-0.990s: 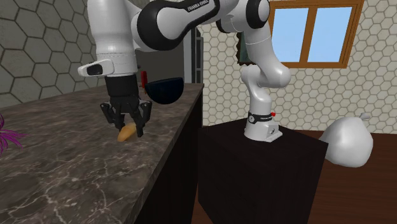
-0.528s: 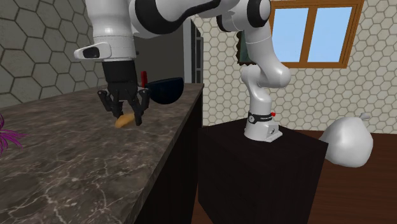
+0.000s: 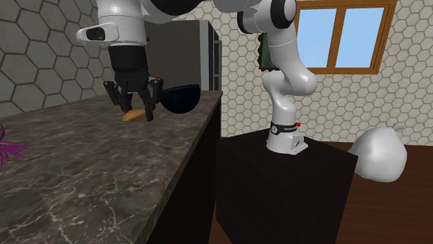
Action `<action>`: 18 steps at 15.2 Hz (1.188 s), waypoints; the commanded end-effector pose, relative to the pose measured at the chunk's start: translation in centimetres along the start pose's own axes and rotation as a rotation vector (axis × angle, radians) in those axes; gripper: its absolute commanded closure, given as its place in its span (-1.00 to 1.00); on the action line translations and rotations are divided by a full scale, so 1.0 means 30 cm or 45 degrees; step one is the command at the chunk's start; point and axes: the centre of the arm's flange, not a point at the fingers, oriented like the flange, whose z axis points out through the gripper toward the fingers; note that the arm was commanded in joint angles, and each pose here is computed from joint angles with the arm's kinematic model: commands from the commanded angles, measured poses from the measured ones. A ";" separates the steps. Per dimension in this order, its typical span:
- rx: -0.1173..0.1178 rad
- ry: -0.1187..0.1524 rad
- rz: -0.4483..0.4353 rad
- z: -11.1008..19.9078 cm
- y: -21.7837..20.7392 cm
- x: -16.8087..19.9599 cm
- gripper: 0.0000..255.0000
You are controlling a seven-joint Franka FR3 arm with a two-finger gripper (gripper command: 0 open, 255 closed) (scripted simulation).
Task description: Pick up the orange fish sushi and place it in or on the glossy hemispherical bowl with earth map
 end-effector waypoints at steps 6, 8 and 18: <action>0.000 0.000 0.000 -0.126 -0.005 -0.002 1.00; 0.000 0.000 0.000 -0.161 -0.006 -0.003 1.00; 0.000 0.000 0.000 -0.337 -0.015 -0.005 1.00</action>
